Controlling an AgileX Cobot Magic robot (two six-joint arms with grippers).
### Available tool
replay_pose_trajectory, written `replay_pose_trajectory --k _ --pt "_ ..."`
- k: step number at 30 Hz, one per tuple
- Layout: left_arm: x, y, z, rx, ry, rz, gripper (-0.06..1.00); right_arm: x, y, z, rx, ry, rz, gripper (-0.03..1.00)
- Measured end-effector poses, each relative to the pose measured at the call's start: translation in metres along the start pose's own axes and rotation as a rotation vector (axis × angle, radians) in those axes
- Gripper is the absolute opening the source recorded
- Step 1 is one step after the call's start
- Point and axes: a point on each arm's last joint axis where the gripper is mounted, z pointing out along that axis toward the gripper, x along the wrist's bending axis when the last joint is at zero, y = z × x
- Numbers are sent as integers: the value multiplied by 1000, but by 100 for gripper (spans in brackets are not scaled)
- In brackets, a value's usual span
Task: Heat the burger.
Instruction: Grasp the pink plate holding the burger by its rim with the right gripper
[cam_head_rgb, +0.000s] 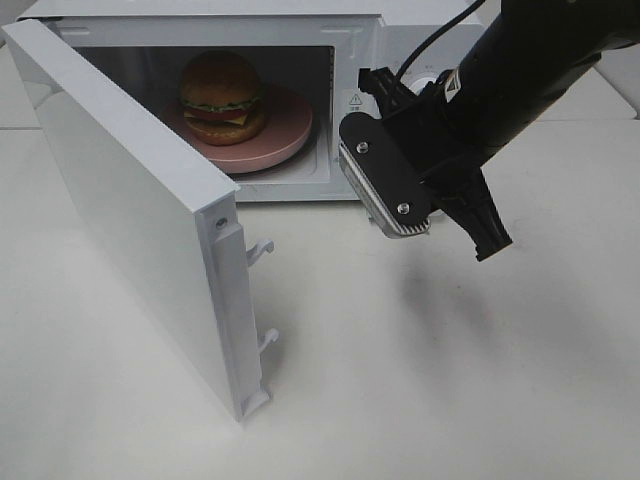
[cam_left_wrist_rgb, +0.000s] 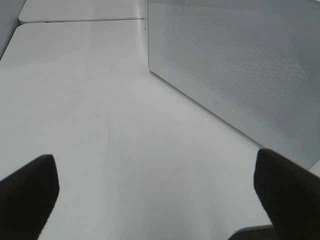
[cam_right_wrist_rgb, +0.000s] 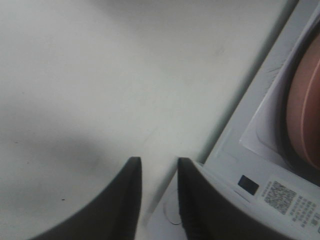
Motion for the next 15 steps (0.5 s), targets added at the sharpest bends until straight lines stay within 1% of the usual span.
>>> replay_pose_trajectory --k 1,2,3,4,5,6,7,8,9,10,11,15 --pt "0 0 0 0 0 0 98 0 0 0 0 0 0 29" --pt "0 0 0 0 0 0 98 -2 0 0 1 -20 -3 41" --pt "0 0 0 0 0 0 98 -2 0 0 3 -25 -5 49" --pt "0 0 0 0 0 0 98 -2 0 0 3 -25 -5 49" --pt "0 0 0 0 0 0 98 -3 0 0 3 -28 1 65" --pt "0 0 0 0 0 0 98 -3 0 0 3 -32 4 72" --pt "0 0 0 0 0 0 98 -3 0 0 3 -32 4 72" --pt "0 0 0 0 0 0 98 -5 0 0 1 -53 25 84" --pt "0 0 0 0 0 0 98 -5 0 0 1 -53 25 84" --pt "0 0 0 0 0 0 98 -8 0 -1 -2 -74 60 90" --pt "0 0 0 0 0 0 98 -11 0 -3 -4 -89 73 92" --pt "0 0 0 0 0 0 98 -18 1 -5 -8 -113 99 95"
